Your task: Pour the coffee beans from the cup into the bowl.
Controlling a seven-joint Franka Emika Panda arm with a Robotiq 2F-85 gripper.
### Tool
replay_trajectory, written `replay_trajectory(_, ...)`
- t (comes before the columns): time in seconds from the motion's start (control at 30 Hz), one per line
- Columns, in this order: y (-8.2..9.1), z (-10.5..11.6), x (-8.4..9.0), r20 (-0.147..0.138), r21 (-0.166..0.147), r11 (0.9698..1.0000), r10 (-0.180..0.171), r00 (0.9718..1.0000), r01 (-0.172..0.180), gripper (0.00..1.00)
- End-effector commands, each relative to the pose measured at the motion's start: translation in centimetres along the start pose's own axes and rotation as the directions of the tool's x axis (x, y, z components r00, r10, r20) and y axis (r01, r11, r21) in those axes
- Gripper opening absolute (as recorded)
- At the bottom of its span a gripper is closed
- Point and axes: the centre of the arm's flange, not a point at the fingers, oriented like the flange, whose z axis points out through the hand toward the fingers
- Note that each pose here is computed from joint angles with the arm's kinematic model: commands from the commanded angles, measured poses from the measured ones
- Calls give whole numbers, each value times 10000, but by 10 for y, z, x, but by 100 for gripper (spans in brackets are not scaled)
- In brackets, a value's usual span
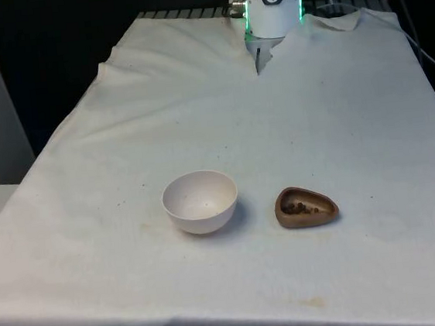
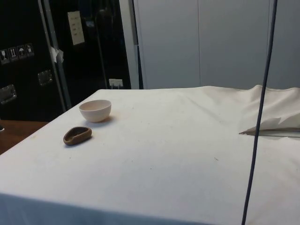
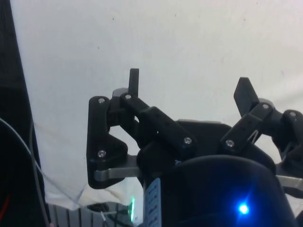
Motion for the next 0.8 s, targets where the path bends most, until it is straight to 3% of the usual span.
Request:
replay_trajectory(0.0,-2,-2,-2,-237,88,10000,22,9997,-20,100)
replay_trajectory(0.03,-3,-1,-3,-296,95,10000,18,9996,-15,100)
replay_trajectory(0.07,-1,1,-2,-109,4,10000,-6,9999,6,100)
replay_trajectory(0.17,-5,2,-7,-525,89,10000,-18,9986,23,100)
replay_trajectory(0.33,-9,8,-10,-823,74,9999,-80,9966,87,100)
replay_trajectory(0.4,-8,10,-10,-765,12,9999,-126,9970,127,100)
replay_trajectory(0.53,-19,20,-8,-1058,87,9997,-231,9941,241,100)
replay_trajectory(0.7,-24,32,1,-1194,183,9993,-290,9924,314,100)
replay_trajectory(0.73,-22,30,-2,-1148,89,9994,-311,9929,323,100)
replay_trajectory(0.77,-25,35,3,-1224,201,9993,-299,9920,326,100)
